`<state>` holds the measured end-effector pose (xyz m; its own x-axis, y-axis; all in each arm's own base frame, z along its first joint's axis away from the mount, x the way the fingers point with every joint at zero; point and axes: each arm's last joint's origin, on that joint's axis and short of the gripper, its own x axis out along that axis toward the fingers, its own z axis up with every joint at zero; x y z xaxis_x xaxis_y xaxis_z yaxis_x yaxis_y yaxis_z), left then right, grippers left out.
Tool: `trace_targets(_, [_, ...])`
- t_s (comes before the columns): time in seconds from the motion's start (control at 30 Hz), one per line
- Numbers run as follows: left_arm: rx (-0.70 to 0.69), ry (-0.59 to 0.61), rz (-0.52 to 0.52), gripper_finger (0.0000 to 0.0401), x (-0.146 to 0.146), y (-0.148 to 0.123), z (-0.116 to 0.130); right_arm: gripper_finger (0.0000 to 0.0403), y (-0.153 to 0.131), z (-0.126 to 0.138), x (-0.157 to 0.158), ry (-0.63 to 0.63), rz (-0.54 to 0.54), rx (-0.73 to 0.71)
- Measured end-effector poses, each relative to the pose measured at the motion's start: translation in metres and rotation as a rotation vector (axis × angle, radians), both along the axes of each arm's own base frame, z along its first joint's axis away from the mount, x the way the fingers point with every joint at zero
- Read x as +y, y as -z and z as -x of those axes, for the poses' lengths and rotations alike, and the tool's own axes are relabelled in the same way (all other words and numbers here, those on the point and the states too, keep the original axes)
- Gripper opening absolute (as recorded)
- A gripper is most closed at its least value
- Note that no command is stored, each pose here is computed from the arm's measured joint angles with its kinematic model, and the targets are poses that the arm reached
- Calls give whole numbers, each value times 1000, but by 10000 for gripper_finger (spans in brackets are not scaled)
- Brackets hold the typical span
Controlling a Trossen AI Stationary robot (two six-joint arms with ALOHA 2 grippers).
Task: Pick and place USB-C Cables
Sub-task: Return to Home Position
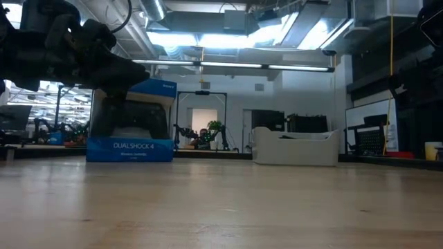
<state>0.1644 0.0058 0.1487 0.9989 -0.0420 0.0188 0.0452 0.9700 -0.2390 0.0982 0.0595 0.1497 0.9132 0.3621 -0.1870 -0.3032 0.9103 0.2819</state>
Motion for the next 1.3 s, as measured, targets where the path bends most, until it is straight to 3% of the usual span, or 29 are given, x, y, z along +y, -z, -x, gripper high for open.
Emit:
trace_targets(0.4, [1, 0, 1, 71, 0, 0, 0, 275, 1, 1, -2, 45, 42, -4])
trace_targets(0.57, [2, 0, 1, 71, 0, 0, 0, 275, -8, 3, -4, 33, 55, -113])
trace_targets(0.77, [1, 0, 1, 71, 0, 0, 0, 275, -18, 4, -7, 39, 146, -254])
trace_targets(0.9, [1, 0, 1, 71, 0, 0, 0, 275, -22, 3, -15, 100, 187, -302])
trace_targets(1.07, [1, 0, 1, 71, 0, 0, 0, 275, -24, 2, -24, 86, 255, -357])
trace_targets(1.3, [1, 0, 0, 71, 0, 0, 0, 275, -18, 4, -34, 71, 266, -311])
